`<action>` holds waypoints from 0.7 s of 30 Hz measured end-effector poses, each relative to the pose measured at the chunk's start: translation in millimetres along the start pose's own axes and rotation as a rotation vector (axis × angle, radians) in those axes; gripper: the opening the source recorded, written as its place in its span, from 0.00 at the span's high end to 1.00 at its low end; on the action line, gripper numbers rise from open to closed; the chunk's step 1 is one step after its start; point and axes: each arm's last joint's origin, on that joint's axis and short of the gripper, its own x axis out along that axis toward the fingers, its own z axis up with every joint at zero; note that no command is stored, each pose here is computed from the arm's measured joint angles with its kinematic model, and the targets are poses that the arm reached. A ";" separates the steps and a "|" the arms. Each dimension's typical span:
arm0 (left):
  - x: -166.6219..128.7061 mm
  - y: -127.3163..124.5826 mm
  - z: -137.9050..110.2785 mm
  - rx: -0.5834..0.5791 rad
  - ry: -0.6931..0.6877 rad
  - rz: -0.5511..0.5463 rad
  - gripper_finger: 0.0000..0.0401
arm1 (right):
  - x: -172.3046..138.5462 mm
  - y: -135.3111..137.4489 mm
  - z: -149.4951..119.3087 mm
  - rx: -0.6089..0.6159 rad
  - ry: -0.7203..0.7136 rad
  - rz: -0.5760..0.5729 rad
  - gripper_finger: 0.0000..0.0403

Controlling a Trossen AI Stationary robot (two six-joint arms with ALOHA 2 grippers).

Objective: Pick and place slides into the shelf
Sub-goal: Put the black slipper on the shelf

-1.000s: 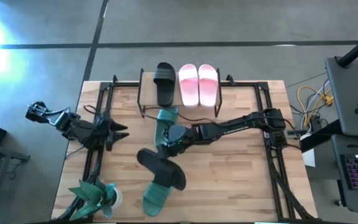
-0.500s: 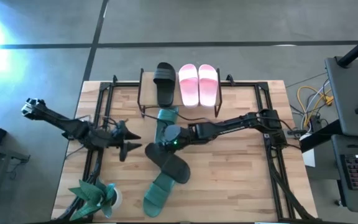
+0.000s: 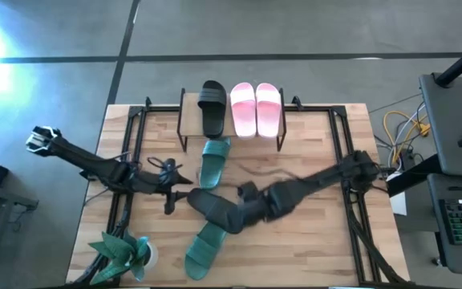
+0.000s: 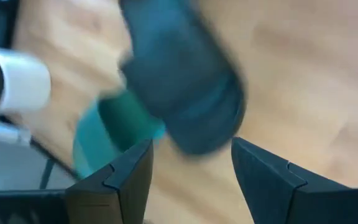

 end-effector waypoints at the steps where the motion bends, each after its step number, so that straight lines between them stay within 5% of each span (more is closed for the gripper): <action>1: 4.3 2.6 -1.3 0.011 0.022 0.008 0.57 | 4.1 1.3 -8.3 0.021 0.025 -0.002 0.48; 5: 22.8 14.6 -4.1 0.022 0.098 -0.001 0.57 | 25.2 6.5 -31.3 0.098 0.061 0.019 0.48; 13: 46.9 27.1 -11.3 0.061 0.198 -0.063 0.57 | 72.8 23.2 -29.7 0.177 0.015 0.225 0.48; 21: 57.9 28.2 -24.2 0.066 0.283 -0.064 0.57 | 99.0 12.8 -10.4 0.202 -0.147 0.143 0.48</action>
